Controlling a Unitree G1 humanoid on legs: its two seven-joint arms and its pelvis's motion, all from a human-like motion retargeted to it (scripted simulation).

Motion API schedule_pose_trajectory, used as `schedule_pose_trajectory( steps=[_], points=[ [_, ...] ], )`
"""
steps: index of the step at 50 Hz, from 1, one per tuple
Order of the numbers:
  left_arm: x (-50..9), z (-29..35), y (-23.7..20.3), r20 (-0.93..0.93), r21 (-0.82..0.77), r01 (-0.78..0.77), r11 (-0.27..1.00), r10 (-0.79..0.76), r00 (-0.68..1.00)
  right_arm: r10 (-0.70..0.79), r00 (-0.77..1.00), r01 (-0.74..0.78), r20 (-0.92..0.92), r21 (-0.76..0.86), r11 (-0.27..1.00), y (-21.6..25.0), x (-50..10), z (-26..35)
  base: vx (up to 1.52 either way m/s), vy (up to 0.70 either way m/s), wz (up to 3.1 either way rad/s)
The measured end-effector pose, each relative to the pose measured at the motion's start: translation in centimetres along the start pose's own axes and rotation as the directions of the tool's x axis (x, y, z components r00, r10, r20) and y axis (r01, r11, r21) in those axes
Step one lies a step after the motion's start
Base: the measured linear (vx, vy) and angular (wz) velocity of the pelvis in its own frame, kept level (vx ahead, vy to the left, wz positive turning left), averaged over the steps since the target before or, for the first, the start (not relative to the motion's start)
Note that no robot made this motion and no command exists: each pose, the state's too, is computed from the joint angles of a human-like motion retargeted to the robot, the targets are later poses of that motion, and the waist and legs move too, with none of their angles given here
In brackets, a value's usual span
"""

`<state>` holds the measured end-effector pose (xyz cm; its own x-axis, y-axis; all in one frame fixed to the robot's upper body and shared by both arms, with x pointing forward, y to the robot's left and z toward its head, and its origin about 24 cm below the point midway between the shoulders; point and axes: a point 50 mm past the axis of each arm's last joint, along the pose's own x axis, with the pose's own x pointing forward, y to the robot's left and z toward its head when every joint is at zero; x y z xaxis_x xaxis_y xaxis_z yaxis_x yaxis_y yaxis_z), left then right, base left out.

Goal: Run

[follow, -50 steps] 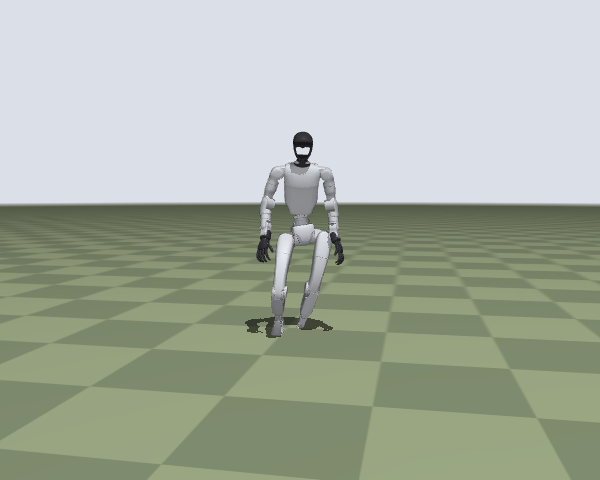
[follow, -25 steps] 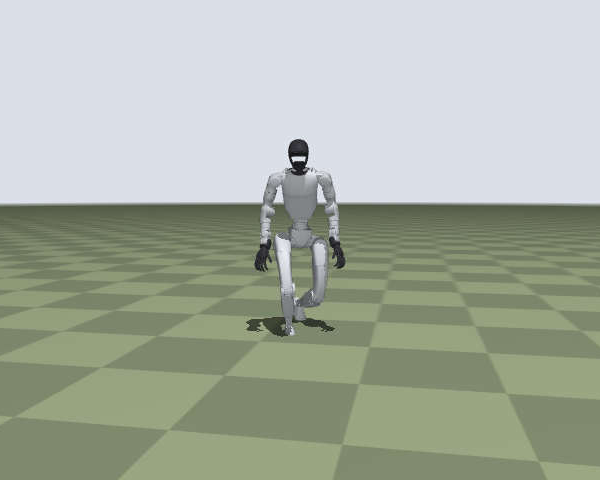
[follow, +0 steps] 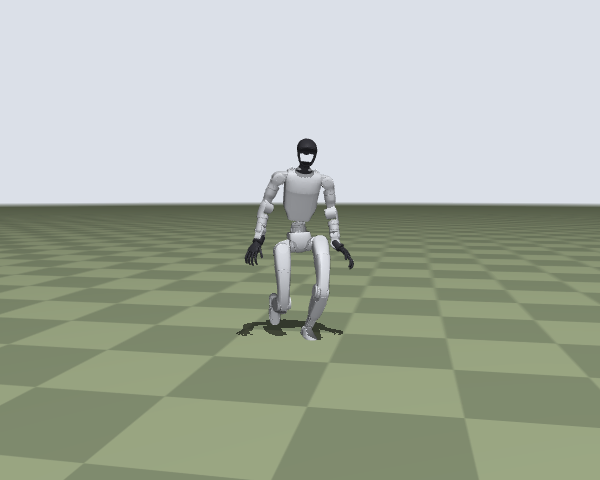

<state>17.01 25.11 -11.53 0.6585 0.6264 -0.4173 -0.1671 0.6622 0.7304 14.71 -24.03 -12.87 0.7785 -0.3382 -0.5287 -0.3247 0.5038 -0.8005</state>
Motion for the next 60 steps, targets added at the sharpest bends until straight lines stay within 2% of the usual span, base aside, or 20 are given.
schedule_pose_trajectory(
  steps=[5,10,15,20,22,25,30,34,40,45,48,52,60],
  points=[
    [-0.6,0.2,-1.6,0.020,0.080,0.102,0.992,-0.104,0.994,0.033,0.994,-0.027,0.103,-0.055,0.998,0.6,-0.1,1.7,1.07,0.01,0.21],
    [-0.2,2.1,-1.5,0.106,0.016,0.135,0.991,-0.136,0.985,0.031,0.996,-0.028,0.080,-0.037,0.999,0.7,-0.4,0.9,1.07,-0.05,0.28],
    [1.6,6.3,1.6,0.294,-0.071,0.044,0.996,-0.021,0.956,0.000,1.000,-0.001,-0.031,-0.006,1.000,0.5,-0.7,-1.2,1.00,-0.06,-0.19],
    [1.8,8.7,3.6,0.362,-0.222,-0.050,0.974,0.130,0.923,-0.010,0.990,0.004,-0.141,-0.049,0.999,0.9,-1.6,-3.5,0.89,-0.06,0.02],
    [1.7,9.1,3.3,0.334,-0.267,-0.055,0.962,0.146,0.931,-0.058,0.990,0.051,-0.130,-0.052,0.997,0.0,-0.7,-2.9,0.82,-0.09,0.07],
    [1.0,8.1,1.0,0.277,-0.225,0.018,0.974,0.046,0.960,-0.113,0.991,0.112,-0.066,-0.029,0.993,-1.1,0.5,-1.0,0.76,-0.12,-0.24],
    [-1.3,1.7,-2.9,0.089,-0.005,0.232,0.973,-0.231,0.969,-0.175,0.981,0.165,0.089,0.112,0.980,-3.2,2.0,3.1,0.73,-0.06,-0.51],
    [-4.0,-4.9,-3.6,-0.114,0.110,0.354,0.929,-0.342,0.933,-0.224,0.960,0.184,0.167,0.226,0.956,-5.4,2.7,5.0,0.75,0.10,-0.38],
    [-7.0,-11.3,-2.3,-0.340,0.161,0.398,0.903,-0.328,0.881,-0.289,0.938,0.244,0.190,0.231,0.942,-7.8,3.3,5.3,0.69,0.16,0.10],
    [-6.4,-12.2,-0.9,-0.406,0.145,0.354,0.924,-0.270,0.873,-0.182,0.972,0.155,0.152,0.173,0.973,-5.5,2.8,4.6,0.61,0.14,-0.04],
    [-4.3,-9.8,-0.6,-0.344,0.121,0.302,0.945,-0.246,0.906,-0.060,0.990,0.043,0.124,0.132,0.990,-2.9,2.2,4.3,0.51,0.08,0.08],
    [-0.8,-4.3,-0.1,-0.169,0.043,0.192,0.980,-0.182,0.969,0.043,0.995,-0.053,0.085,0.109,0.993,-0.5,1.2,3.6,0.44,0.03,0.21],
    [3.3,7.8,2.9,0.192,-0.250,0.029,0.968,0.020,0.981,0.035,0.999,-0.032,-0.027,0.130,0.991,0.4,0.0,0.5,0.31,-0.09,0.45]
  ],
)
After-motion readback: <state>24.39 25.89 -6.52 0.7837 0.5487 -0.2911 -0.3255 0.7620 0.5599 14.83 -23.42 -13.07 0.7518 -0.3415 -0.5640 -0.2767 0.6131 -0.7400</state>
